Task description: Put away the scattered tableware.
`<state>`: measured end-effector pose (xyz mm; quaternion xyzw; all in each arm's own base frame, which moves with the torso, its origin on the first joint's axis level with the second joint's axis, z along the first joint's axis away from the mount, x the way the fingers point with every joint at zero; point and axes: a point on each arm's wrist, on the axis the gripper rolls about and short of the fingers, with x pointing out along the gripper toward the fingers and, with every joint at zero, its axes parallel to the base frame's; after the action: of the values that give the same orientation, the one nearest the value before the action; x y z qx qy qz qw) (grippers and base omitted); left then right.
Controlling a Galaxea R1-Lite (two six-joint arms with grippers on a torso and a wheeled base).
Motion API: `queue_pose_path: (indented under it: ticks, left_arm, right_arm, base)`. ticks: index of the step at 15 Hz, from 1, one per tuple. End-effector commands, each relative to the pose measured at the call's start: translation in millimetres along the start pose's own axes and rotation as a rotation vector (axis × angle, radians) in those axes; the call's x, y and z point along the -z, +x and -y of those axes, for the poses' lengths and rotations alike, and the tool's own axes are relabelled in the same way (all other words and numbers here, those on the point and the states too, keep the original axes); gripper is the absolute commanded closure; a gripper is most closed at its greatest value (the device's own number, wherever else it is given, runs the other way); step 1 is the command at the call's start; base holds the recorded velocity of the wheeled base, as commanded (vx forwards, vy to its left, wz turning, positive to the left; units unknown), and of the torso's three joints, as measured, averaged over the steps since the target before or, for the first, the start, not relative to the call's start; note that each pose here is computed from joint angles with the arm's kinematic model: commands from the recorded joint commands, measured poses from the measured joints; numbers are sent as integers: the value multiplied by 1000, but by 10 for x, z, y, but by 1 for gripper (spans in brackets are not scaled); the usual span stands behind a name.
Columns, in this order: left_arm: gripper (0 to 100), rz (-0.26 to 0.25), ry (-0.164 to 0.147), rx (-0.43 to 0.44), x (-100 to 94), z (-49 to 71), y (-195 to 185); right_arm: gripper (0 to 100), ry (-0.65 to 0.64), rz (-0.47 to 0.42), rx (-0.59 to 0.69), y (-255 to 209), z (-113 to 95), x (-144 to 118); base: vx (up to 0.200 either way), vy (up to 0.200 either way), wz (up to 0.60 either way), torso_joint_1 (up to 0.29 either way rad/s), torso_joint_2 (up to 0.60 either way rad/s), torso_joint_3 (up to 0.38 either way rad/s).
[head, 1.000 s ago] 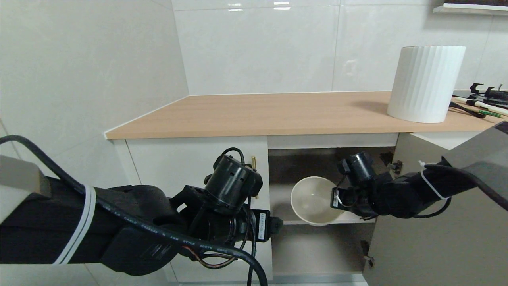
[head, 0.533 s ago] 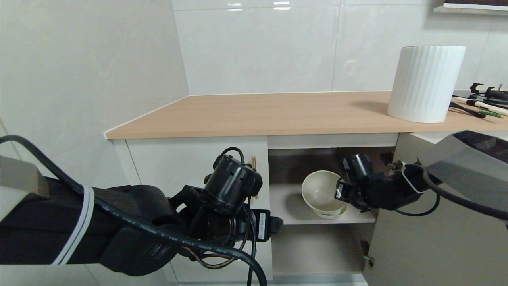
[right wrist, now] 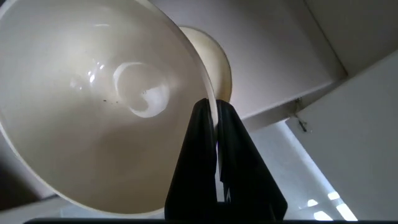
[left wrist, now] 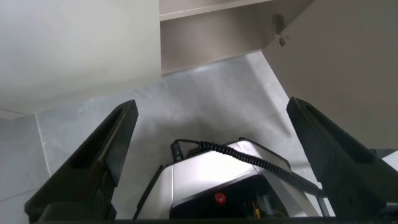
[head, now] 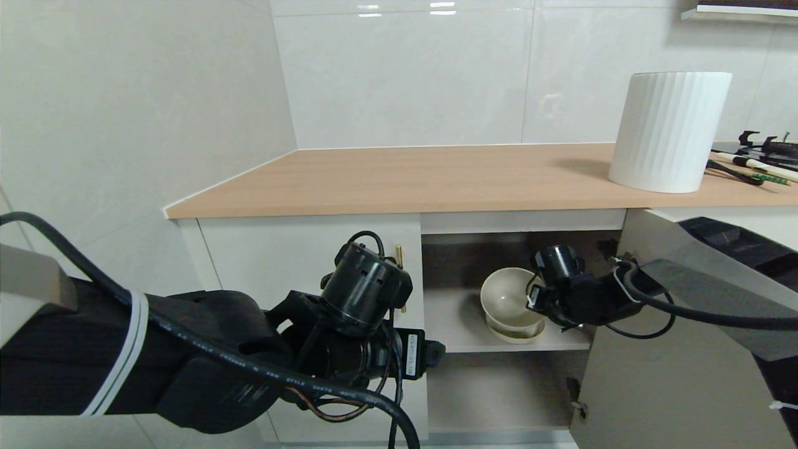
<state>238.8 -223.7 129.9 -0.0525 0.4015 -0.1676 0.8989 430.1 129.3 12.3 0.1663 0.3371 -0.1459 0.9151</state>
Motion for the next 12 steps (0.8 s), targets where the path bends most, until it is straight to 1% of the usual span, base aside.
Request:
queue_pose_path:
  ticks: [1,12]
  left_arm:
    - [0,2,0,1,-4,2,-2]
    - [0,1,-1,-1,-4,-2,4]
  right_arm:
    - [100,0,-5,16,145,16,47]
    - [100,-12,-23,31,239,-9,62]
  base:
    - [0,0,0,0,0,0]
    - [0,0,0,0,0,0]
